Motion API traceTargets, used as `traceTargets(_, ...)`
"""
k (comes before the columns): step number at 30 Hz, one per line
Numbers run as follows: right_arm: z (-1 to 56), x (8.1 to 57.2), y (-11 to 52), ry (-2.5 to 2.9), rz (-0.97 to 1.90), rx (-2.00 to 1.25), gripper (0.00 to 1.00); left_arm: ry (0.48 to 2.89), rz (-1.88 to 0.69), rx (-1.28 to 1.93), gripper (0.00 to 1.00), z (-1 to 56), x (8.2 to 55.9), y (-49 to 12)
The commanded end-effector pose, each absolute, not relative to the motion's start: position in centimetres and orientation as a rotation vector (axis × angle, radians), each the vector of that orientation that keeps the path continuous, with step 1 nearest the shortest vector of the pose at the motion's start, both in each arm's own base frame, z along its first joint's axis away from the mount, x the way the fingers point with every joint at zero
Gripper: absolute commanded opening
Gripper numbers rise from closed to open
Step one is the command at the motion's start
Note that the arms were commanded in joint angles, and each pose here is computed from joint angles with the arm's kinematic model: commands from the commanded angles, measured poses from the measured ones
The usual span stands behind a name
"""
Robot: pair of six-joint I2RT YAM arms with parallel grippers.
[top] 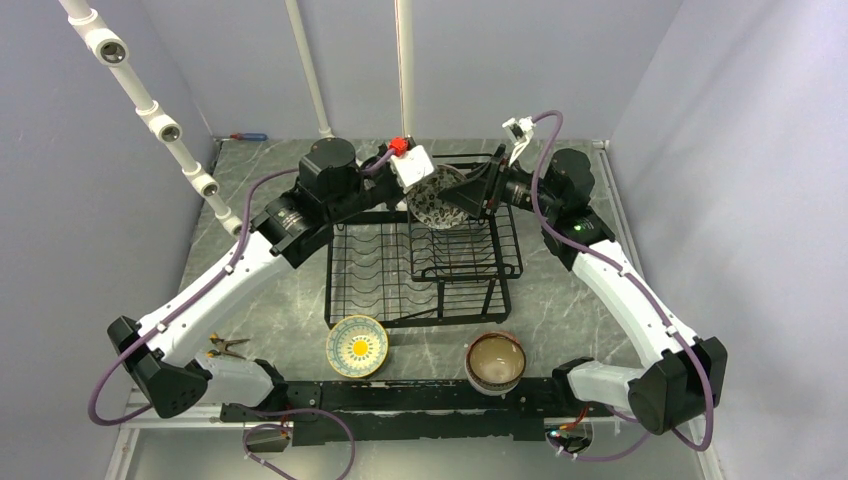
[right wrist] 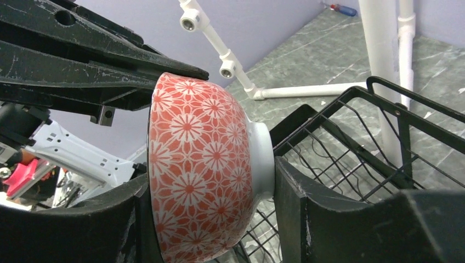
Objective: Load the bowls into the dish rack
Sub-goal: Place the bowl in the dish rack.
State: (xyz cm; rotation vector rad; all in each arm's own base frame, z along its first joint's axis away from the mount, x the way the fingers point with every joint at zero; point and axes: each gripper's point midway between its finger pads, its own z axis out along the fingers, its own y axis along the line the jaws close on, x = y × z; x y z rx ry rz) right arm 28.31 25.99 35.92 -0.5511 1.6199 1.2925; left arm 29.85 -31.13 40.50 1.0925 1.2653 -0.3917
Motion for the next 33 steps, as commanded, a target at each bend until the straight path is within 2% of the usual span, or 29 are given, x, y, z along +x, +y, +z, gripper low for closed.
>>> traceTargets(1,38.2,28.1,25.9,1.556,1.253,-0.584,0.33,1.136,-0.404,1.031,0.03,44.9,29.9,-31.8)
traceTargets(4,37.8,28.6,25.6,1.562,1.211,-0.565,0.11,1.134,-0.412,1.031,0.03,44.7,29.9,-32.0)
traceTargets(7,37.6,29.2,25.2,1.566,1.163,-0.531,0.01,1.133,-0.423,1.037,0.04,44.5,29.7,-32.2)
traceTargets(9,37.4,29.9,24.7,1.570,1.122,-0.491,0.00,1.132,-0.436,1.041,0.14,44.4,29.4,-32.2)
traceTargets(14,37.3,30.6,23.7,1.563,1.050,-0.428,0.00,1.121,-0.515,1.027,0.56,44.2,28.0,-32.2)
traceTargets(16,37.1,31.0,23.3,1.569,1.018,-0.406,0.00,1.134,-0.541,1.022,0.65,43.8,27.6,-32.1)
traceTargets(25,34.7,33.4,21.8,1.657,0.860,-0.346,0.00,1.307,-0.583,1.007,0.80,39.9,27.7,-31.8)
traceTargets(30,34.5,33.7,21.6,1.654,0.830,-0.351,0.00,1.394,-0.618,0.858,0.94,39.8,27.9,-30.7)
traceTargets(33,34.6,33.7,21.7,1.648,0.833,-0.361,0.00,1.468,-0.668,0.784,0.94,39.8,27.7,-30.1)
